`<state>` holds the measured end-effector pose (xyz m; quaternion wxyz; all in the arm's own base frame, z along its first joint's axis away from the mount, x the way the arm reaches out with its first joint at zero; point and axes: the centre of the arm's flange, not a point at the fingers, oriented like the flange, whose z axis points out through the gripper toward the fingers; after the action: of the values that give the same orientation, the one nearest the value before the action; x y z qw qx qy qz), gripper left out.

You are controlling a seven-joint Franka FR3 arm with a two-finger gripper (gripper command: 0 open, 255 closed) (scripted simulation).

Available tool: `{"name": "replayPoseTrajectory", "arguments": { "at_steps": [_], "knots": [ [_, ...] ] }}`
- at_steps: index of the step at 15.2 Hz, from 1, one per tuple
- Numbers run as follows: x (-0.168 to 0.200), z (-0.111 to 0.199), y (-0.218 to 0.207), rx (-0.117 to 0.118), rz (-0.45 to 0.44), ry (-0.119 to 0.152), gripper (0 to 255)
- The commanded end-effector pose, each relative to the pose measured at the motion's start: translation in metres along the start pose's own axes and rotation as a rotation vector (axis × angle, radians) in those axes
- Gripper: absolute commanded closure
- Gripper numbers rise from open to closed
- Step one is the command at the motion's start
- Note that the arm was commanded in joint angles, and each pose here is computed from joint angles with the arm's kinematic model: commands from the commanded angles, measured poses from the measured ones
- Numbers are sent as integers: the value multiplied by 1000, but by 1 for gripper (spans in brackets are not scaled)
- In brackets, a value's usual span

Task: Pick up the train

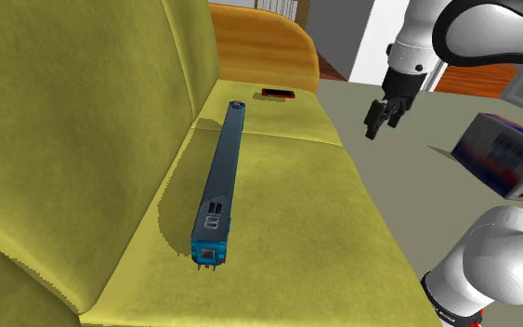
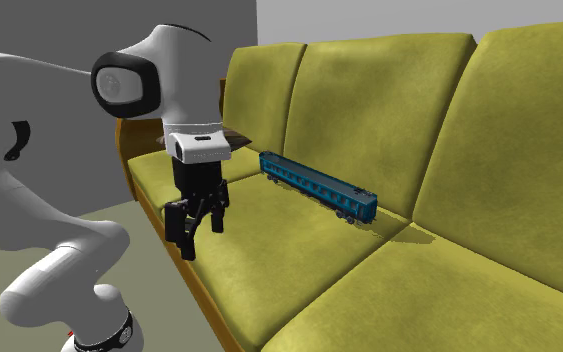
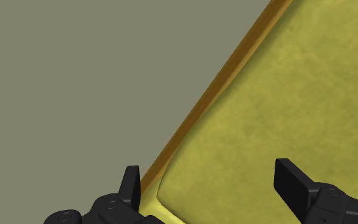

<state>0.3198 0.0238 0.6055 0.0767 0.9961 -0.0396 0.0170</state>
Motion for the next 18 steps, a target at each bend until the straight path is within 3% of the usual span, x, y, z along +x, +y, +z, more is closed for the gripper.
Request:
{"name": "replayPoseTrajectory", "arguments": {
  "at_steps": [1,18],
  "knots": [
    [0,0,0,0,0,0,0],
    [33,-31,-208,71,310,-24,0]
  ]
}}
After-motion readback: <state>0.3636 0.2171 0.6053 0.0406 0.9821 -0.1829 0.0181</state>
